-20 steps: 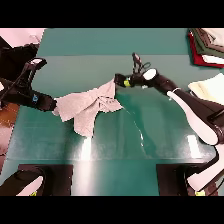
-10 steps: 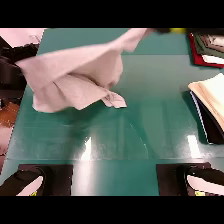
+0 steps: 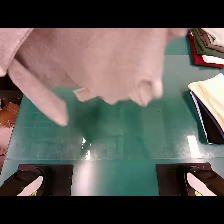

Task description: Fold the shirts.

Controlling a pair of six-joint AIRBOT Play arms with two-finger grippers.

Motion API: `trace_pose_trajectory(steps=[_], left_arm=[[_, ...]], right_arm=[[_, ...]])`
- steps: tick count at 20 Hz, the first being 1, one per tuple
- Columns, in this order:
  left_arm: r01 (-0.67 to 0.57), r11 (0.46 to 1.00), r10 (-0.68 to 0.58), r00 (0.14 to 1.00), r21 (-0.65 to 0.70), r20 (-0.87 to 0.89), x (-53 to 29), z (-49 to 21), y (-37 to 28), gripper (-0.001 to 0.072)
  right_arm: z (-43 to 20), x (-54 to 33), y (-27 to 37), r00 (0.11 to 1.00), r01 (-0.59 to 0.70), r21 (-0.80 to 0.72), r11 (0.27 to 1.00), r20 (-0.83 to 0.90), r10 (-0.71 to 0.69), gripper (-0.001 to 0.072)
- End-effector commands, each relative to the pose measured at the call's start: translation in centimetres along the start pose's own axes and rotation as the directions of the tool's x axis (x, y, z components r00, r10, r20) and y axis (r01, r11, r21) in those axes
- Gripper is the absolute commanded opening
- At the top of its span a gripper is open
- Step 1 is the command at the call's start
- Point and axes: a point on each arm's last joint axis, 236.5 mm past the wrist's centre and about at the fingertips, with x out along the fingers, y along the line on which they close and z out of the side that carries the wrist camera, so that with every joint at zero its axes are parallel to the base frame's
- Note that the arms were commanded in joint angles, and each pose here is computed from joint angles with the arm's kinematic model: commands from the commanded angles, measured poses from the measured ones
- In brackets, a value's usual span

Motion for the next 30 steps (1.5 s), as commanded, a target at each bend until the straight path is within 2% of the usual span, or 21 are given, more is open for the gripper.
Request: trace_pose_trajectory(steps=[1,5,8,10,12,15,18,19,20,21,23,25,28,30], left_arm=[[0.13,0.992,-0.13,0.991,0.003,0.033,-0.5,0.8,-3.1,0.0025],[0.124,0.989,-0.139,0.963,-0.079,-0.233,6.6,-6.8,-2.0,0.0026],[0.151,0.978,-0.204,0.856,-0.147,-0.476,12.7,-15.6,-2.2,0.0025],[0.166,0.97,-0.24,0.769,-0.177,-0.593,16.5,-21.7,-2.4,0.0025],[0.165,0.972,-0.233,0.722,-0.165,-0.651,20.4,-26.1,-1.7,0.0026],[0.081,0.987,-0.151,0.743,-0.136,-0.652,26.7,-28.6,1.0,0.0026],[0.031,0.985,-0.131,0.766,-0.167,-0.629,30.9,-29.1,2.1,0.0027],[0.028,0.986,-0.126,0.772,-0.165,-0.623,31.5,-29.0,2.3,0.013],[0.022,0.987,-0.115,0.78,-0.157,-0.615,31.9,-28.6,2.6,0.0419],[0.016,0.99,-0.099,0.787,-0.14,-0.609,32.0,-28.0,3.0,0.0526],[-0.012,0.994,-0.06,0.792,-0.113,-0.608,31.3,-26.4,4.1,0.0528],[-0.038,0.986,-0.077,0.751,-0.16,-0.656,29.4,-25.8,3.7,0.0528],[0.006,0.96,-0.218,0.637,-0.279,-0.739,26.8,-27.9,0.4,0.0527],[0.034,0.92,-0.34,0.563,-0.39,-0.753,25.9,-30.1,-2.6,0.0528]], right_arm=[[-0.2,-2.7,-2.4,0.993,0.116,0.011,0.993,0.004,-0.116,0.0011],[-5.1,1.3,-3.3,0.973,0.091,0.049,0.995,-0.217,-0.079,0.0011],[-10.7,7.1,-3.3,0.913,0.046,0.106,0.993,-0.408,0.002,0.0011],[-16.5,11.2,-3.9,0.843,0.047,0.152,0.987,-0.536,0.043,0.0011],[-22.5,14.9,-4.4,0.769,0.064,0.195,0.979,-0.634,0.076,0.0012],[-29.0,20.2,-5.1,0.729,0.092,0.231,0.968,-0.678,0.092,0.0015],[-33.5,23.7,-5.8,0.707,0.118,0.25,0.961,-0.701,0.096,0.0028],[-34.4,24.4,-6.1,0.701,0.125,0.253,0.959,-0.706,0.095,0.0178],[-35.2,24.8,-6.3,0.697,0.13,0.256,0.958,-0.711,0.095,0.0423],[-35.5,25.0,-6.3,0.693,0.134,0.259,0.957,-0.714,0.096,0.0472],[-35.2,24.8,-6.7,0.697,0.139,0.258,0.956,-0.711,0.09,0.0468],[-33.9,23.7,-6.3,0.7,0.129,0.252,0.959,-0.709,0.093,0.0467],[-31.2,22.3,-5.7,0.726,0.112,0.244,0.963,-0.682,0.089,0.0468],[-29.6,21.6,-5.5,0.748,0.103,0.239,0.966,-0.659,0.083,0.0467]])
